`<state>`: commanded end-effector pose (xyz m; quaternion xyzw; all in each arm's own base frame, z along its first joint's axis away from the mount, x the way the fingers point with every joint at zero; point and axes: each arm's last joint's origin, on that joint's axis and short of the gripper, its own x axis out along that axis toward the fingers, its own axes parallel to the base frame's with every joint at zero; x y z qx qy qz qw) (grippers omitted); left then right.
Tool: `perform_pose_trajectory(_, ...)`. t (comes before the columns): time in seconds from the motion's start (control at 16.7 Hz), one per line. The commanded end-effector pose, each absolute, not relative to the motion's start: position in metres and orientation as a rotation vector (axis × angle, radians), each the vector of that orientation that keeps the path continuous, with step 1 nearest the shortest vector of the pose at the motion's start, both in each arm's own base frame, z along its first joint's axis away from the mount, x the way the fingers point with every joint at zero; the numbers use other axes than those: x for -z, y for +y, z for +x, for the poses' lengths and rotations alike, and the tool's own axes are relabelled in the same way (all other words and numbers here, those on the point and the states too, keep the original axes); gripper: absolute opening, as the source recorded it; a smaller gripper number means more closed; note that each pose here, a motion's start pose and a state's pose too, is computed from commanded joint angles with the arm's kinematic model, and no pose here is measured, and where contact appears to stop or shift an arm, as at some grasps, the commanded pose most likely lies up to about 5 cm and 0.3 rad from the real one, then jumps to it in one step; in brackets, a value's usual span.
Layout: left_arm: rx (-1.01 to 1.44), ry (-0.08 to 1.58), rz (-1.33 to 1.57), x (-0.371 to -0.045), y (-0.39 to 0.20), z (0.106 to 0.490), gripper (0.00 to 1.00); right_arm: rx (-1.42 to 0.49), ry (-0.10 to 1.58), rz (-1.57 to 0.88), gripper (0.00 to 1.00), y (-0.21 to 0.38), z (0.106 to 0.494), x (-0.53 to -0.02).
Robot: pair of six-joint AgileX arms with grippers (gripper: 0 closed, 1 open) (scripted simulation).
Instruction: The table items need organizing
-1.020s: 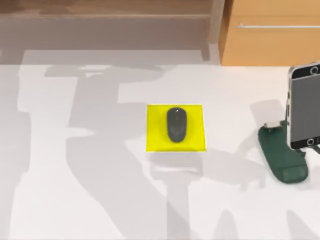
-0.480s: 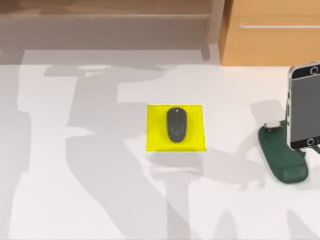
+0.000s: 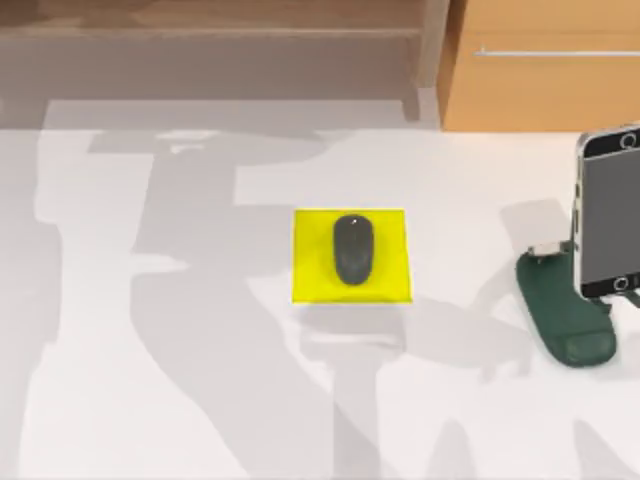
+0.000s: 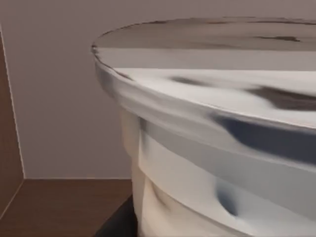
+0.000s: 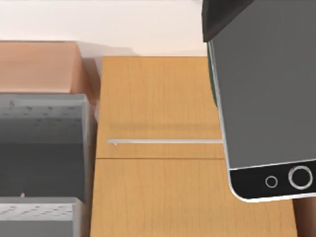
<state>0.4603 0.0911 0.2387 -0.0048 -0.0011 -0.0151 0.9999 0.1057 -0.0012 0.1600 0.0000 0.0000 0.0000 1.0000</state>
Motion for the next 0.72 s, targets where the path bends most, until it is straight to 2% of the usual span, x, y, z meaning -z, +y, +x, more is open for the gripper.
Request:
perform_pose_trajectory(0.42,0.03,-0.002,-0.01,-0.2387,0.0911,0.4603,0.98,0.0,0.0,0.0,1.0,-0.0012,0.1057,-0.16)
perform_pose_trajectory(0.72,0.03,-0.002,-0.01,-0.2387,0.0911,0.4603,1.0,0.0,0.0,0.0,1.0,-0.0012,0.1057,-0.16)
